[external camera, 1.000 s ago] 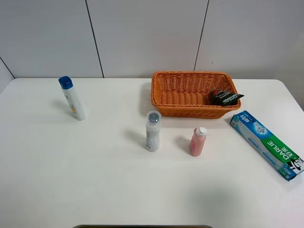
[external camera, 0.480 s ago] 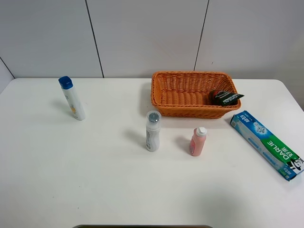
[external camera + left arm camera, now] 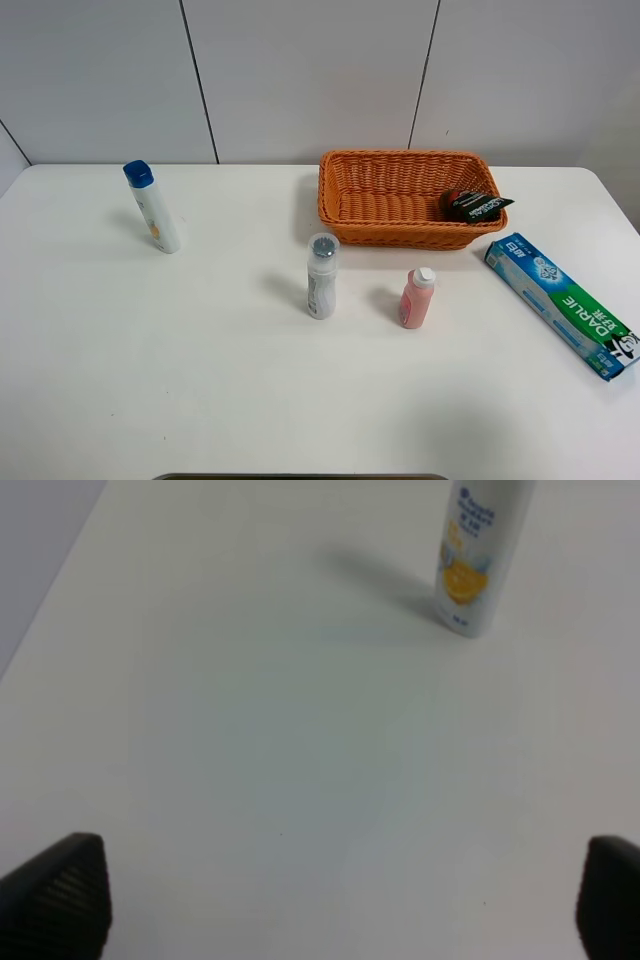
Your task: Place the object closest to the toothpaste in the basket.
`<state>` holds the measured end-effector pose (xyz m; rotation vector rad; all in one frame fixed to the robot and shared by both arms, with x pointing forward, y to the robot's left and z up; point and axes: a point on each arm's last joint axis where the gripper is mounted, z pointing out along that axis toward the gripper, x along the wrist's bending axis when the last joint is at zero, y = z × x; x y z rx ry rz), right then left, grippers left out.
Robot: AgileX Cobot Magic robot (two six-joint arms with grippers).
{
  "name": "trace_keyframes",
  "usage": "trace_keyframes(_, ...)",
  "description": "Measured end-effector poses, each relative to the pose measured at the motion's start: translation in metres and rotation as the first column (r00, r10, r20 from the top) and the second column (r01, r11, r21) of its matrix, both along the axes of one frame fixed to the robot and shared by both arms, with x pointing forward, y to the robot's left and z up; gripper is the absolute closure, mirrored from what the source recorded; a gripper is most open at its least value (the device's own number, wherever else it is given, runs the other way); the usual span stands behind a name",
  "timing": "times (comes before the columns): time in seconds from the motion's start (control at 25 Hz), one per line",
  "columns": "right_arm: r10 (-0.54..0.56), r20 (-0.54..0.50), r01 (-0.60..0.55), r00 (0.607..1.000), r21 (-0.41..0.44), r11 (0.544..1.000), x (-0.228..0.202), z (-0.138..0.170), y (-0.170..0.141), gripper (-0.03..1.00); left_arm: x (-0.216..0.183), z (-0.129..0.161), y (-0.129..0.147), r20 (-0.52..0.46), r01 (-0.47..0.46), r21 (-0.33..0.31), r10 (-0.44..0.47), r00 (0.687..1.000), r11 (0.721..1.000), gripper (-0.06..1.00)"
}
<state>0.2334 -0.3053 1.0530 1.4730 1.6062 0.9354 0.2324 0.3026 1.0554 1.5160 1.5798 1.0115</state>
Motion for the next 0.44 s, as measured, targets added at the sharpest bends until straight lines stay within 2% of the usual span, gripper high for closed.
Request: trace_keyframes(0.44,0.000,0.000,0.000,1.000,0.000,1.000,0.0000,0.0000,0.0000,0.34,0.0000,0.0000,0.0000,0.000,0.000,0.000,0.000,1.000,1.000,0.00)
